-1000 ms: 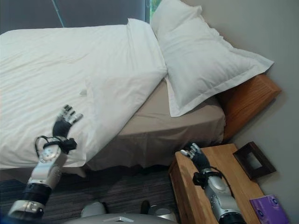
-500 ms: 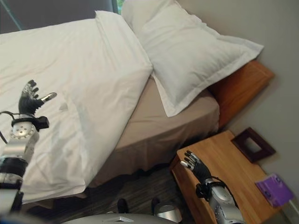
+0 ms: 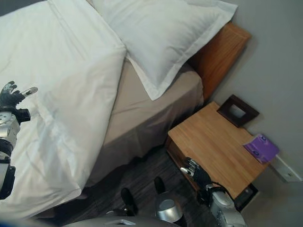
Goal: Making the bed.
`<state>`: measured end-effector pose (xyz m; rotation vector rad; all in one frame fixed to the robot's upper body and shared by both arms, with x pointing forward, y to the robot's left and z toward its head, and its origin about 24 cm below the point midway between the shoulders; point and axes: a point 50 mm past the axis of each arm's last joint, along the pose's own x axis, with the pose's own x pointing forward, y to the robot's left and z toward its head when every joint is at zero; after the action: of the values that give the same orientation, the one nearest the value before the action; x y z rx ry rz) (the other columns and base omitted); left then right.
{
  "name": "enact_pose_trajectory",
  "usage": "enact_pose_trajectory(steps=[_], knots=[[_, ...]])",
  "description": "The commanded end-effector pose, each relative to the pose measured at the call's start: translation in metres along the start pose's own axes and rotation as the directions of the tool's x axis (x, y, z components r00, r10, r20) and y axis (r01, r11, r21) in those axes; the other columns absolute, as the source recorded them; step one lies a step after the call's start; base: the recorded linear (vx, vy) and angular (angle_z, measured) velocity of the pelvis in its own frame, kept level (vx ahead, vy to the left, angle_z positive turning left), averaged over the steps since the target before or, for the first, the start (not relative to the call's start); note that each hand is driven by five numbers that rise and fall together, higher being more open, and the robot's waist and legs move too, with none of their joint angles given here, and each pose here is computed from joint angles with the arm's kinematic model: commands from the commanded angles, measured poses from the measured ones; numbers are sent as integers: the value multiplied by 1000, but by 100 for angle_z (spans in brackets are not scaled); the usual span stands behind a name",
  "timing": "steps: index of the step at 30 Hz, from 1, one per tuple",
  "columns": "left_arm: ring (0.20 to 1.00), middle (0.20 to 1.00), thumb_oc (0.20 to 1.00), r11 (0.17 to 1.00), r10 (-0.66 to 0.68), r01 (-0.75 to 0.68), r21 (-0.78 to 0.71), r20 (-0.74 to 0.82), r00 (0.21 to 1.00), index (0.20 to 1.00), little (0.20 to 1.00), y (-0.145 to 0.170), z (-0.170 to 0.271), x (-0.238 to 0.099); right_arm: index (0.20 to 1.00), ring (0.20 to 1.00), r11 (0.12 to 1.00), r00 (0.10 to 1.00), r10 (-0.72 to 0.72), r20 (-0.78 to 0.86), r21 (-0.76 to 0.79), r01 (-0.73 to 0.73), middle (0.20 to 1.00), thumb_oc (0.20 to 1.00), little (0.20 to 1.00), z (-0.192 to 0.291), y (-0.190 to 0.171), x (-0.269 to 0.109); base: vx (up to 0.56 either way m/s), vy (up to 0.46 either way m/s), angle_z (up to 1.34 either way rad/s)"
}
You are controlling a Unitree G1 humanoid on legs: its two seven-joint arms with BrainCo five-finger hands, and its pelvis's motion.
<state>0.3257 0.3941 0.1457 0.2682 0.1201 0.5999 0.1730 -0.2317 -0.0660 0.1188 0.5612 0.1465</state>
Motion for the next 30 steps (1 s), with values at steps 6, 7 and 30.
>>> enact_pose_trajectory(steps=[6, 7, 30], knots=[[1000, 1000, 1000, 984, 146, -132, -118, 121, 982, 1000, 1000, 40, 66, 9, 1000, 1000, 1000, 996, -17, 87, 10, 16, 1000, 1000, 1000, 28, -1, 14, -31, -6, -8], [1000, 1000, 1000, 979, 169, -154, -132, 108, 980, 1000, 1000, 46, 65, 8, 1000, 1000, 1000, 995, -18, 94, 21, 16, 1000, 1000, 1000, 28, 0, 14, 27, -6, -21], [200, 200, 200, 958, -281, 281, 56, 378, 882, 200, 200, -131, 138, -17, 1000, 1000, 1000, 994, 3, 109, -13, -2, 1000, 1000, 1000, 38, 9, 26, 17, -16, -7]])
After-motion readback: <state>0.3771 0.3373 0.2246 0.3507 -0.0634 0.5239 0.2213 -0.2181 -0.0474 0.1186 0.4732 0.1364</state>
